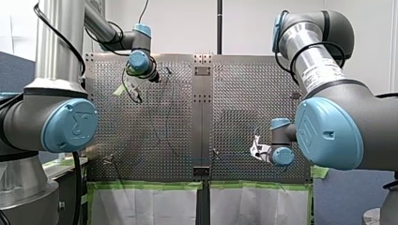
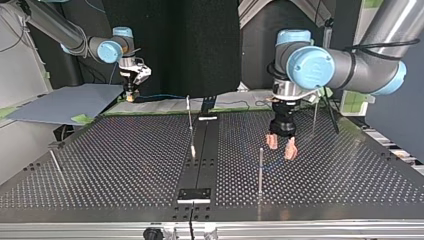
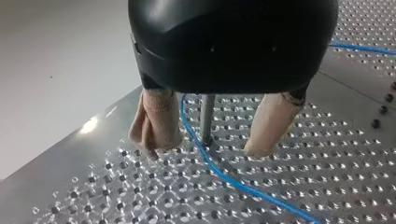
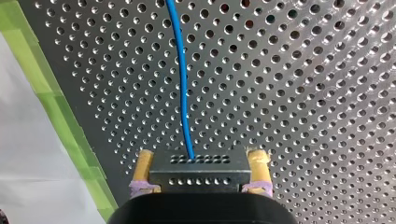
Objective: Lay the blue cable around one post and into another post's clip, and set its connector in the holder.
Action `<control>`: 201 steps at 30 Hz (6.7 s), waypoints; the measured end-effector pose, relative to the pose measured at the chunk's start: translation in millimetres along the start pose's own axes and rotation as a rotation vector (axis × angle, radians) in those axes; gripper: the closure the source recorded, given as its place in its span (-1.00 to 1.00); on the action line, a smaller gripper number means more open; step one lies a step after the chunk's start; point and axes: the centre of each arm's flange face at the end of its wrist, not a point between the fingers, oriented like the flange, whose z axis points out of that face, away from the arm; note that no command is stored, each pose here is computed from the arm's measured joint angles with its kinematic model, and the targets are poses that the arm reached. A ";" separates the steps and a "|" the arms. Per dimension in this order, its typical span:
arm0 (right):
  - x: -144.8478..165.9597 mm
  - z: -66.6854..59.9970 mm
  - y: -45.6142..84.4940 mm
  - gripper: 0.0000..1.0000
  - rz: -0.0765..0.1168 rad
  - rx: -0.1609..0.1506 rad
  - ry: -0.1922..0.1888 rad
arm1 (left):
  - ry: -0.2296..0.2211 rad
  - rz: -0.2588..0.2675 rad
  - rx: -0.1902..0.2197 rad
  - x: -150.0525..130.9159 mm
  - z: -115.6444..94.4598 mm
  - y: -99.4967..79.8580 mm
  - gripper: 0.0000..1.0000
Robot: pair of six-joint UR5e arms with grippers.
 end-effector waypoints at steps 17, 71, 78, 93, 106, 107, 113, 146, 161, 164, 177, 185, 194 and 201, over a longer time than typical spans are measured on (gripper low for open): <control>-2.0 -0.3 -0.6 0.62 0.001 0.002 -0.004 | -0.010 0.017 -0.032 -3.4 38.8 -3.9 -1.00; 88.4 1.7 11.3 0.62 0.030 -0.080 0.035 | 0.008 0.055 -0.065 -7.6 78.8 -16.6 -1.00; 133.0 2.3 0.9 0.62 0.038 -0.047 0.133 | 0.019 0.067 -0.075 -2.8 76.7 -11.4 -1.00; 202.6 1.4 -8.8 0.62 0.030 -0.042 0.269 | 0.021 0.081 -0.079 1.8 75.9 -5.5 -1.00; 267.3 -22.4 -7.0 0.62 -0.016 -0.105 0.348 | 0.013 0.072 -0.082 -1.7 78.5 -1.9 -1.00; 273.9 -24.6 -6.4 0.62 -0.021 -0.109 0.359 | 0.013 0.072 -0.082 -1.7 78.5 -1.9 -1.00; 313.3 -33.8 14.3 0.62 -0.065 -0.178 0.416 | 0.016 0.076 -0.076 -0.8 78.2 -3.2 -1.00; 303.7 -1.6 83.5 0.57 -0.272 -0.194 0.321 | 0.020 0.079 -0.066 -0.9 79.0 -3.4 -1.00; 303.2 0.5 67.2 0.57 -0.167 -0.034 0.264 | 0.018 0.079 -0.068 -1.9 79.7 -2.4 -1.00; 299.3 -0.2 61.4 0.57 -0.176 -0.002 0.250 | 0.018 0.076 -0.068 -2.1 79.8 -2.2 -1.00; 294.5 -1.3 53.2 0.57 -0.198 -0.034 0.249 | 0.023 0.089 -0.059 -1.1 79.6 -3.6 -1.00; 299.6 0.5 49.6 0.57 -0.199 -0.052 0.254 | 0.045 0.097 -0.044 7.9 74.5 -10.0 -1.00; 322.7 5.9 62.3 0.57 -0.208 -0.080 0.237 | 0.058 0.093 -0.027 12.7 71.9 -15.5 -1.00; 316.2 10.3 77.0 0.57 -0.226 -0.107 0.183 | 0.060 0.094 -0.021 14.6 70.8 -18.0 -1.00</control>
